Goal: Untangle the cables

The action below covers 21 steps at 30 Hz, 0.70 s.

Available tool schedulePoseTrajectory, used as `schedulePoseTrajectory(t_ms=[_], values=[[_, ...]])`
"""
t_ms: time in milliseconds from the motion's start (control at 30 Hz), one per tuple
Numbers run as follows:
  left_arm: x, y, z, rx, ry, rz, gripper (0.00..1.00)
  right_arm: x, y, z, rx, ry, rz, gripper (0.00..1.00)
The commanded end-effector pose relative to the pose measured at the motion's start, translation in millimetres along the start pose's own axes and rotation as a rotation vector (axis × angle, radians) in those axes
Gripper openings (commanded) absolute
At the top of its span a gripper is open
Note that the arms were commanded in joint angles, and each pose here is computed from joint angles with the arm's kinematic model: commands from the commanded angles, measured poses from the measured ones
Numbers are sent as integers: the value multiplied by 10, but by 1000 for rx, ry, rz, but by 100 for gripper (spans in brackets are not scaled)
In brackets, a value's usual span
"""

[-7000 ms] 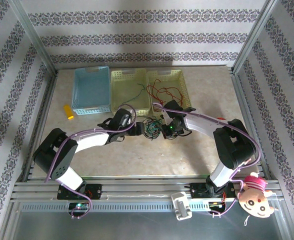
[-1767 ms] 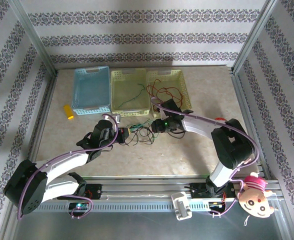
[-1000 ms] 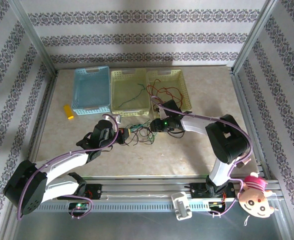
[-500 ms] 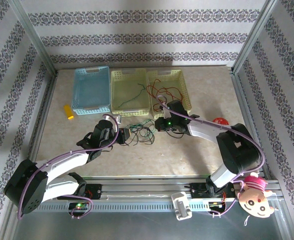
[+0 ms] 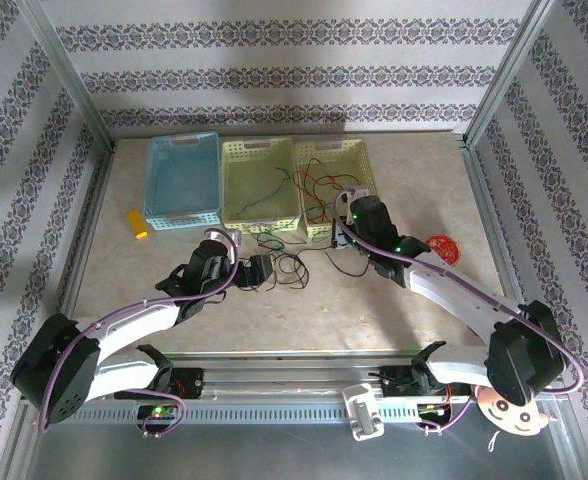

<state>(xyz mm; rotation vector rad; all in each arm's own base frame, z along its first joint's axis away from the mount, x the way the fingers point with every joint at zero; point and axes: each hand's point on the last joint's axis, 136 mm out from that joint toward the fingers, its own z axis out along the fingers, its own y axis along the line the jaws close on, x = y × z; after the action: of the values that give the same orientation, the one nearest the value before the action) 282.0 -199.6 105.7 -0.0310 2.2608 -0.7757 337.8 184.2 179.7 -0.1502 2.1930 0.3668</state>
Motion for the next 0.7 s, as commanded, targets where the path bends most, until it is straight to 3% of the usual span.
schedulePoseTrajectory(t_ms=[0,233,500,667], values=[[-93,85,-50,-39,-60,-22,96,-91,-385,-163,235,-70,-79,0],[-162,261,-151,-127,-127,-46,96,-240,-520,-381,392,-156,-158,0],[-286,747,-494,-405,-257,-117,97,-484,22,-236,123,-160,-97,0],[-311,833,-595,-459,-284,-130,97,-647,335,294,44,-82,-70,0]])
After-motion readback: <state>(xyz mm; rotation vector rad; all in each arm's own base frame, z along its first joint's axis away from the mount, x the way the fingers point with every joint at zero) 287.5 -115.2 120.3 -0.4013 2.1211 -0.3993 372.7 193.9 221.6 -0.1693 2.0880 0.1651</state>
